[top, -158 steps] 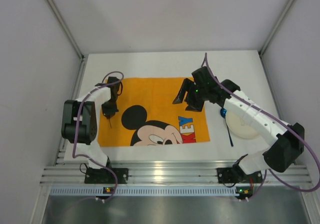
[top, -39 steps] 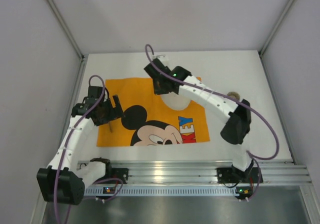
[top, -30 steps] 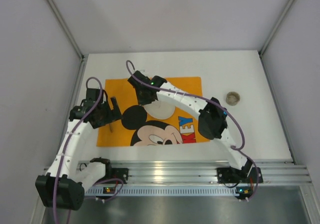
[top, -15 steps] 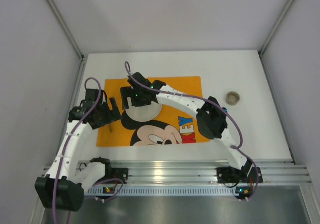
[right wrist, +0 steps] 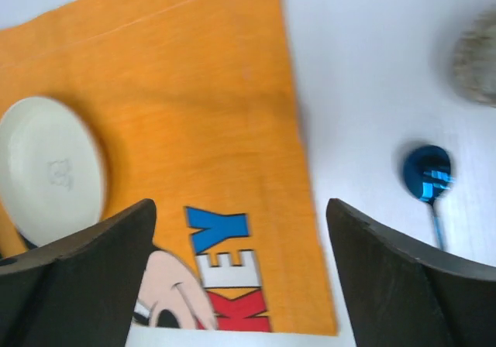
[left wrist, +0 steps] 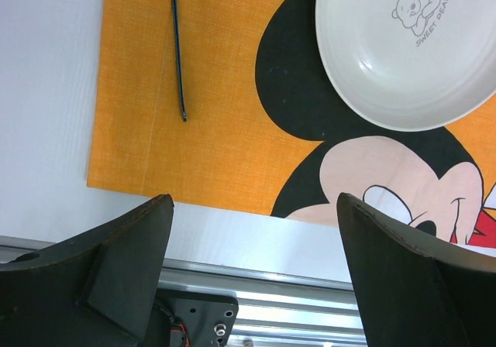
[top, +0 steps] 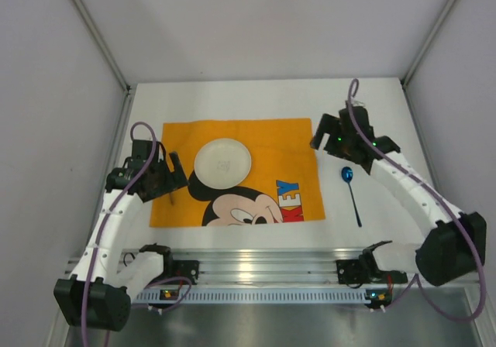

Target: Set the dinner table for one person

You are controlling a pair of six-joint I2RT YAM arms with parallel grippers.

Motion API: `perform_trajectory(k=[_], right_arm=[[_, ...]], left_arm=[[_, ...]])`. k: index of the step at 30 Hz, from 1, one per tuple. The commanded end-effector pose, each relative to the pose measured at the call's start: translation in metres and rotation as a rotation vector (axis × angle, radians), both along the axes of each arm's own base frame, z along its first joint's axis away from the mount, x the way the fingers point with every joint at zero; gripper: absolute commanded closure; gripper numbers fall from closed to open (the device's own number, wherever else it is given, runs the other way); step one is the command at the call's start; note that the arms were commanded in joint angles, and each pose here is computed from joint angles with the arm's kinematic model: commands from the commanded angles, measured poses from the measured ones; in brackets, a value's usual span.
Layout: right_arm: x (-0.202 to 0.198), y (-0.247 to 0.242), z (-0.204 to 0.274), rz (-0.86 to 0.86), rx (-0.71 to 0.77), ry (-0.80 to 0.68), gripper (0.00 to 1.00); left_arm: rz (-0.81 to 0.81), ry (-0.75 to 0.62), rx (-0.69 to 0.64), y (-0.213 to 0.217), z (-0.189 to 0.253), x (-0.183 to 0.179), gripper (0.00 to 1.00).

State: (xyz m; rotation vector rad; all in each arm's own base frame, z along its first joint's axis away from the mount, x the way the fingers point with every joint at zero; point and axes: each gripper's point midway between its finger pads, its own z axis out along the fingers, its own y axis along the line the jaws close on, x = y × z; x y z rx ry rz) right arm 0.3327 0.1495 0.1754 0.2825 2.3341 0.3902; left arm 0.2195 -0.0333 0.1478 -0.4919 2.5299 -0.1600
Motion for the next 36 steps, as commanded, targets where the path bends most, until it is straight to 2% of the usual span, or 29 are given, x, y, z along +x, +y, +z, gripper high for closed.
perform_trajectory(k=[1,2,7,9,14,24,30,31,32,33,36], right_arm=[[-0.031,-0.043,-0.051,-0.072,-0.050,0.121,0.17],[-0.032,-0.063,-0.057,-0.126,-0.047,0.138,0.20],[-0.044,-0.102,-0.085,-0.201,-0.061,0.209,0.36],[-0.048,-0.118,-0.095,-0.246,-0.074,0.247,0.40],[-0.051,-0.138,-0.116,-0.280,-0.111,0.318,0.44],[-0.061,-0.139,-0.161,-0.262,-0.146,0.453,0.57],[-0.068,-0.142,-0.174,-0.243,-0.178,0.493,0.78],[-0.069,-0.141,-0.176,-0.233,-0.184,0.502,0.91],[-0.070,-0.141,-0.177,-0.224,-0.192,0.508,0.96],[-0.071,-0.140,-0.180,-0.213,-0.197,0.518,1.00],[-0.068,-0.133,-0.178,-0.182,-0.214,0.511,1.00]], left_arm=[[0.008,-0.024,-0.004,0.000,0.001,0.002,0.09],[0.011,-0.020,-0.003,0.000,0.000,0.002,0.09],[0.006,-0.016,-0.004,-0.001,-0.001,0.002,0.09],[0.005,-0.013,-0.005,-0.001,-0.001,0.001,0.09],[0.006,-0.023,-0.003,-0.001,0.001,0.001,0.09],[0.016,-0.026,0.007,0.001,0.002,-0.001,0.09],[0.020,-0.032,0.008,0.001,0.002,0.000,0.09],[0.021,-0.029,0.009,0.002,0.002,0.000,0.09],[0.022,-0.031,0.010,0.002,0.001,0.001,0.09],[0.021,-0.028,0.009,0.002,0.001,0.000,0.09],[0.022,-0.026,0.011,0.002,0.001,0.000,0.09]])
